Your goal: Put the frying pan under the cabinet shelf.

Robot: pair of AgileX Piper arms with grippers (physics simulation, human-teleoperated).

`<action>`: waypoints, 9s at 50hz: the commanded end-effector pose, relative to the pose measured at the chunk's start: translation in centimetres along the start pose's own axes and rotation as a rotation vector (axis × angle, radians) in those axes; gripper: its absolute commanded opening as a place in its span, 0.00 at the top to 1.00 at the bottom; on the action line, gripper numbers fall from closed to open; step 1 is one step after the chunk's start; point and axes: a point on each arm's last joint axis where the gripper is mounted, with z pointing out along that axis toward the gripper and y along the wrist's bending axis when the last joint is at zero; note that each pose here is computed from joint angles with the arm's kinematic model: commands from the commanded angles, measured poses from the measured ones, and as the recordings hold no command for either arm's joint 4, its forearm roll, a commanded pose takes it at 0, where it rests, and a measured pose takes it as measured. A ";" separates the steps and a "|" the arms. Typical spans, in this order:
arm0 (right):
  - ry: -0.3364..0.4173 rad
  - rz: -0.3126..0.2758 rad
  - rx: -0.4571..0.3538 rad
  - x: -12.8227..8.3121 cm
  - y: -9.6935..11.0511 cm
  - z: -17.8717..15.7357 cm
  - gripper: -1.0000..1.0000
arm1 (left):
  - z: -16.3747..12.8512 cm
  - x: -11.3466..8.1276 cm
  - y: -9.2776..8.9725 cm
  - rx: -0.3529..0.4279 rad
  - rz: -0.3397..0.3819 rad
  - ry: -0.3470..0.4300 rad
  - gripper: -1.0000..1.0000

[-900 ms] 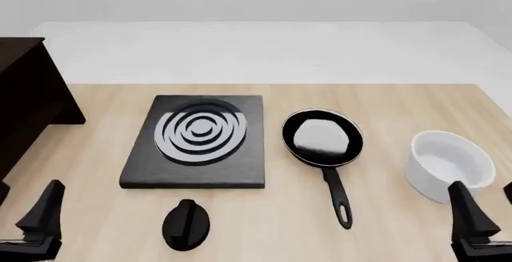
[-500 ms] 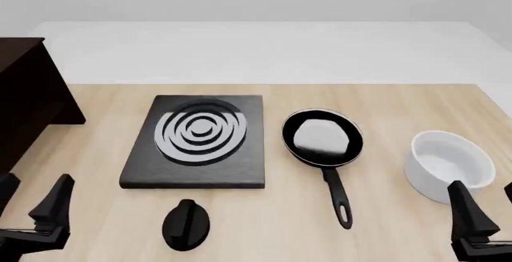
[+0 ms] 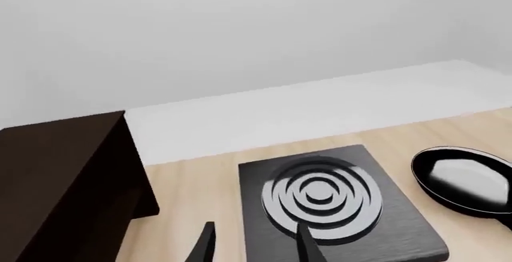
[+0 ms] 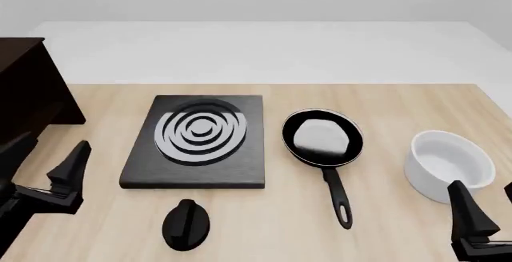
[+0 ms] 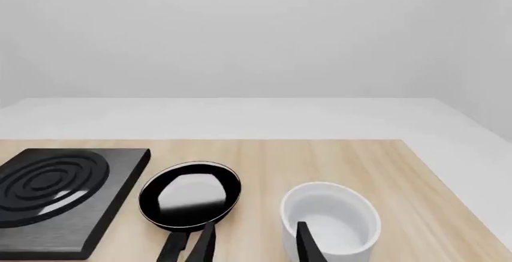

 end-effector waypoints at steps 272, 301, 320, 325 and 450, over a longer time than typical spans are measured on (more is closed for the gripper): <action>0.000 0.000 0.000 0.0 0.0 0.0 0.00 | 19.8 15.0 -34.0 1.071 1.235 0.019 0.00; 0.000 0.000 0.000 0.0 0.0 0.0 0.00 | 20.4 16.1 -34.3 1.133 1.309 0.074 0.00; 0.000 0.000 0.000 0.0 0.0 0.0 0.00 | 21.2 17.6 -34.2 1.185 1.383 0.124 0.00; 0.000 0.000 0.000 0.0 0.0 0.0 0.00 | 21.6 17.6 -33.8 1.165 1.393 0.099 1.00; 0.000 0.000 0.000 0.0 0.0 0.0 0.00 | 8.8 -0.3 -12.2 0.460 1.509 -0.417 1.00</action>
